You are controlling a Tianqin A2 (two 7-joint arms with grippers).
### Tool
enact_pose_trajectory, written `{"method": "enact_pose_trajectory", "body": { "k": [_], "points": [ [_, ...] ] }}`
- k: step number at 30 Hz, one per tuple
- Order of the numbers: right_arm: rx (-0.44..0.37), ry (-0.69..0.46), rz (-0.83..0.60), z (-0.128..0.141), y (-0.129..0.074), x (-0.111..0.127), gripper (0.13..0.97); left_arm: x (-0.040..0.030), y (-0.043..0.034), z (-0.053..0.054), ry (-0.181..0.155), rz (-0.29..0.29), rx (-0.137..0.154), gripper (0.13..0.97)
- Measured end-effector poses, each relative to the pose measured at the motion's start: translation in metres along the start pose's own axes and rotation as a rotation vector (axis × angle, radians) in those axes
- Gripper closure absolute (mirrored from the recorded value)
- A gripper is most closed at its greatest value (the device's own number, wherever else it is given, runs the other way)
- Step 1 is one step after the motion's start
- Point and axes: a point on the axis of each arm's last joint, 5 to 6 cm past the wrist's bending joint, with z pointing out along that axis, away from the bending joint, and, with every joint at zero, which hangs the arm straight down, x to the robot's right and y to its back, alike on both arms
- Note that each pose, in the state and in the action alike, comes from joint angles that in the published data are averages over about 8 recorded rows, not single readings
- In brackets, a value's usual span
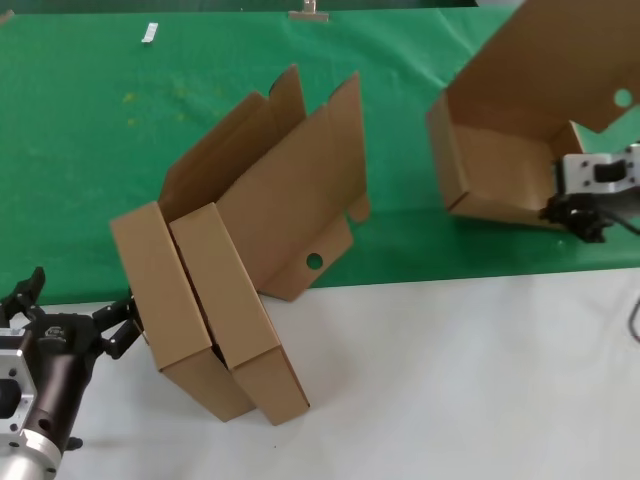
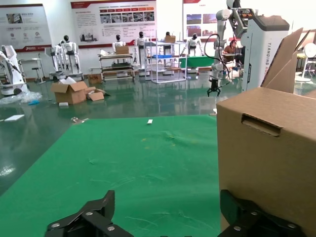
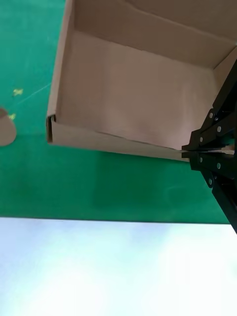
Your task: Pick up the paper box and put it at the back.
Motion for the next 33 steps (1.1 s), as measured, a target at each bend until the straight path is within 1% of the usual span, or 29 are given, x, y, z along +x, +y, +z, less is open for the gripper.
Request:
{"method": "enact_pose_trajectory", "body": {
  "k": [4, 5, 9, 13, 14, 18, 22, 23, 27, 30, 31, 32, 33],
  "points": [
    [0.013, -0.005, -0.001, 0.009, -0.012, -0.005, 0.937, 0.0, 0.0, 0.0, 0.0, 0.0, 0.0, 0.345],
    [0.017, -0.006, 0.0, 0.01, -0.014, -0.005, 0.934, 0.0, 0.0, 0.0, 0.0, 0.0, 0.0, 0.345],
    [0.041, -0.01, 0.009, 0.013, -0.024, -0.004, 0.922, 0.0, 0.0, 0.0, 0.0, 0.0, 0.0, 0.278],
    [0.066, -0.014, 0.021, 0.011, -0.029, 0.001, 0.919, 0.0, 0.0, 0.0, 0.0, 0.0, 0.0, 0.211],
    [0.073, -0.016, 0.024, 0.009, -0.03, 0.003, 0.919, 0.0, 0.0, 0.0, 0.0, 0.0, 0.0, 0.211],
    [0.107, -0.023, 0.042, -0.001, -0.028, 0.012, 0.875, 0.0, 0.0, 0.0, 0.0, 0.0, 0.0, 0.202],
    [0.16, -0.022, 0.084, -0.016, -0.02, 0.023, 0.831, 0.0, 0.0, 0.0, 0.0, 0.0, 0.0, 0.167],
    [0.179, -0.018, 0.102, -0.021, -0.016, 0.025, 0.831, 0.0, 0.0, 0.0, 0.0, 0.0, 0.0, 0.159],
    [0.27, 0.024, 0.199, -0.038, 0.002, 0.031, 0.754, 0.0, 0.0, 0.0, 0.0, 0.0, 0.0, 0.14],
    [0.36, 0.097, 0.29, -0.046, 0.02, 0.026, 0.697, 0.0, 0.0, 0.0, 0.0, 0.0, 0.0, 0.137],
    [0.392, 0.127, 0.319, -0.048, 0.026, 0.021, 0.677, 0.0, 0.0, 0.0, 0.0, 0.0, 0.0, 0.135],
    [0.426, 0.159, 0.349, -0.048, 0.032, 0.016, 0.677, 0.0, 0.0, 0.0, 0.0, 0.0, 0.0, 0.134],
    [0.458, 0.19, 0.377, -0.048, 0.037, 0.009, 0.651, 0.0, 0.0, 0.0, 0.0, 0.0, 0.0, 0.133]
  ]
}}
